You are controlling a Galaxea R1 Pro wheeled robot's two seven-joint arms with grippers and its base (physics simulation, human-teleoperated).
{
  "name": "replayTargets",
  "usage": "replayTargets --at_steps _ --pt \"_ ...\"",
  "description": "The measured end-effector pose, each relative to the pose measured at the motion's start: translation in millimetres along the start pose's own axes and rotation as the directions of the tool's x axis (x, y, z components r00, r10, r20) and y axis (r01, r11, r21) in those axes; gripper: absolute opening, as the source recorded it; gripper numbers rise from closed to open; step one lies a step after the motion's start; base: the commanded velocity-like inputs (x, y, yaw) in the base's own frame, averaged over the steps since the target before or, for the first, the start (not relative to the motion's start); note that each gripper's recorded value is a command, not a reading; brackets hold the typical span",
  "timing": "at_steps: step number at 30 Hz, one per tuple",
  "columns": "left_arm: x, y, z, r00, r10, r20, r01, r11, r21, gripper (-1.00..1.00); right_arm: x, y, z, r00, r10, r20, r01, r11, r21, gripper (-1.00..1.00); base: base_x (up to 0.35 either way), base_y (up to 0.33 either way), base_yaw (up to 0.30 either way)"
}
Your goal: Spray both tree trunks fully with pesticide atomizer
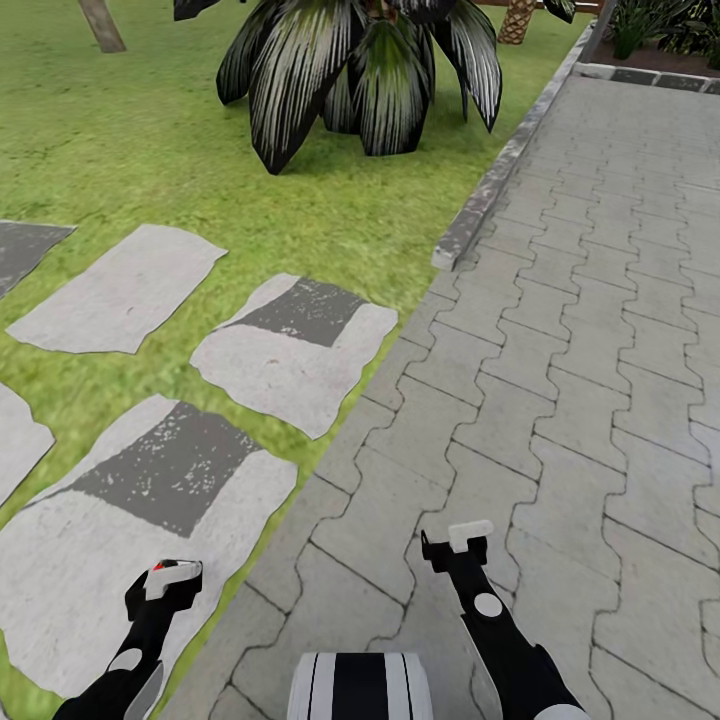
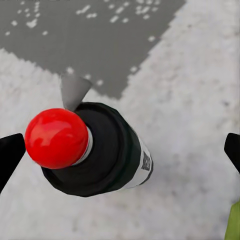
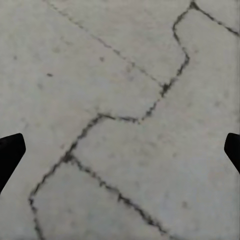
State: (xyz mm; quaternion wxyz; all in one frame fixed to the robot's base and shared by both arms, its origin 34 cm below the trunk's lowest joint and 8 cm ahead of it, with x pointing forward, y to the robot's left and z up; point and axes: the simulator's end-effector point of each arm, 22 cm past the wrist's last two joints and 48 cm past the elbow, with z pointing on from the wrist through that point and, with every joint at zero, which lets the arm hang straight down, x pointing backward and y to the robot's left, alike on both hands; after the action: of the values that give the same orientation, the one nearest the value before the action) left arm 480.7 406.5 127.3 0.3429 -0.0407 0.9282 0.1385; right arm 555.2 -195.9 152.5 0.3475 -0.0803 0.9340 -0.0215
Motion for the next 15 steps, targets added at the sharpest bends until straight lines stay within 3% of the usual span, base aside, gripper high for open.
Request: replayTargets --at_steps 15 --pt "-0.6 1.9 0.3 1.000 -0.005 0.001 0.005 1.000 -0.005 1.00 0.0 0.0 0.0 1.000 0.000 0.000 0.000 1.000 0.000 1.00 0.001 0.009 0.000"
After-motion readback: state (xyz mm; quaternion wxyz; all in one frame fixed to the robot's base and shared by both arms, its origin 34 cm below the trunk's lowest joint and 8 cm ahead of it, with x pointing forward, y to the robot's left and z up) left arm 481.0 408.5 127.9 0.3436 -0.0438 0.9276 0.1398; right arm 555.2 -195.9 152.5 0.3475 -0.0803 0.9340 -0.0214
